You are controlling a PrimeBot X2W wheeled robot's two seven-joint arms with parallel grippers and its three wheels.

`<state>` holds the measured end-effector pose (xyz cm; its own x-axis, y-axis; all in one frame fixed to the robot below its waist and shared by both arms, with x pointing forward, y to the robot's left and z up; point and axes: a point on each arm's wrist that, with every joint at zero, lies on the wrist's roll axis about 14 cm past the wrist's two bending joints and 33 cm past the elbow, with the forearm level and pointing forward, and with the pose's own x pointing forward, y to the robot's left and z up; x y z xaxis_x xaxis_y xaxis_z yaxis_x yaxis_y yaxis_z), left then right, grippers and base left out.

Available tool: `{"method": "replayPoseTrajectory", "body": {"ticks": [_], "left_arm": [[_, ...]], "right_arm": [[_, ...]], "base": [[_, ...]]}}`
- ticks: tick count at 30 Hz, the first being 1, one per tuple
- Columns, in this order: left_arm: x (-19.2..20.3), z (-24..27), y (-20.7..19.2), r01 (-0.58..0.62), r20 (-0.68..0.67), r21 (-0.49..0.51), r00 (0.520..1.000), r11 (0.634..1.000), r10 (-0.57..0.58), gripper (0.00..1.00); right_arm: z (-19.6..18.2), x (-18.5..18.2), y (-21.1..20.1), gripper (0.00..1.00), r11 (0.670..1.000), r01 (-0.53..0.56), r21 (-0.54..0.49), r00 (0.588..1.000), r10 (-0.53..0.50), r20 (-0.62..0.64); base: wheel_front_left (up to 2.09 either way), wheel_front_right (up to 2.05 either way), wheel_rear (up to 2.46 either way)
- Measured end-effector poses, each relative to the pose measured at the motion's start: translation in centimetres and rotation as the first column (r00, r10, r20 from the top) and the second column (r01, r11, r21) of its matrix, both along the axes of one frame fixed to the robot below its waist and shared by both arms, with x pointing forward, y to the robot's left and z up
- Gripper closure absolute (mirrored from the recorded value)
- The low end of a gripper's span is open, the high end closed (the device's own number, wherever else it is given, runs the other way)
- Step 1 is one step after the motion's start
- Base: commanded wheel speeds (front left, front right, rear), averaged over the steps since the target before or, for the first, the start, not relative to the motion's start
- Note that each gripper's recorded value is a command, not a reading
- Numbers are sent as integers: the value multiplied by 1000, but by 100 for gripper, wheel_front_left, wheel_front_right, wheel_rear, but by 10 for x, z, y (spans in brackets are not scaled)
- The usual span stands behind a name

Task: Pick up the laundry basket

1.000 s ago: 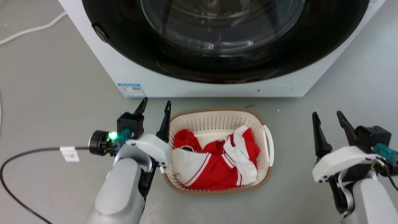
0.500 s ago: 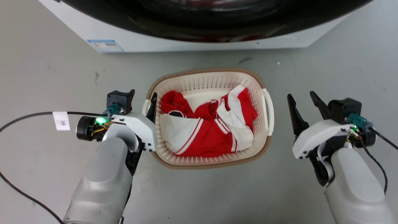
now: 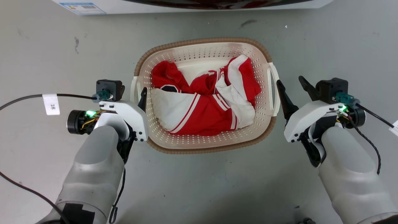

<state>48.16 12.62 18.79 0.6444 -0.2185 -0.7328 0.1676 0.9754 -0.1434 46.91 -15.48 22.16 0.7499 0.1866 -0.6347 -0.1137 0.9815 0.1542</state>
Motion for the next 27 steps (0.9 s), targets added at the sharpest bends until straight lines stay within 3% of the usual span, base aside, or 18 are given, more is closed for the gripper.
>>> {"method": "replayPoseTrajectory", "body": {"ticks": [13, 23, 24, 25, 27], "left_arm": [[-9, -40, 6, -33, -156, 1, 987, 999, 33, 0], [-12, -53, -1, -40, -232, -18, 972, 999, 34, 2], [-12, -53, -2, -44, -238, -24, 971, 999, 37, 100], [-14, -54, -4, -45, -256, -28, 966, 999, 36, 100], [-14, -55, -6, -47, -261, -34, 965, 998, 36, 100]], "right_arm": [[-41, 0, 9, 0, 1000, -11, 12, 993, 12, -121], [-66, -13, 15, 0, 1000, -23, 16, 961, 27, -275], [-68, -14, 16, 58, 1000, -21, 22, 957, 27, -290], [-69, -16, 18, 100, 999, -25, 26, 953, 32, -303], [-69, -15, 21, 100, 999, -30, 34, 951, 39, -305]], "base": [[0, 0, 0], [0, 0, 0], [0, 0, 0], [0, 0, 0], [0, 0, 0]]}}
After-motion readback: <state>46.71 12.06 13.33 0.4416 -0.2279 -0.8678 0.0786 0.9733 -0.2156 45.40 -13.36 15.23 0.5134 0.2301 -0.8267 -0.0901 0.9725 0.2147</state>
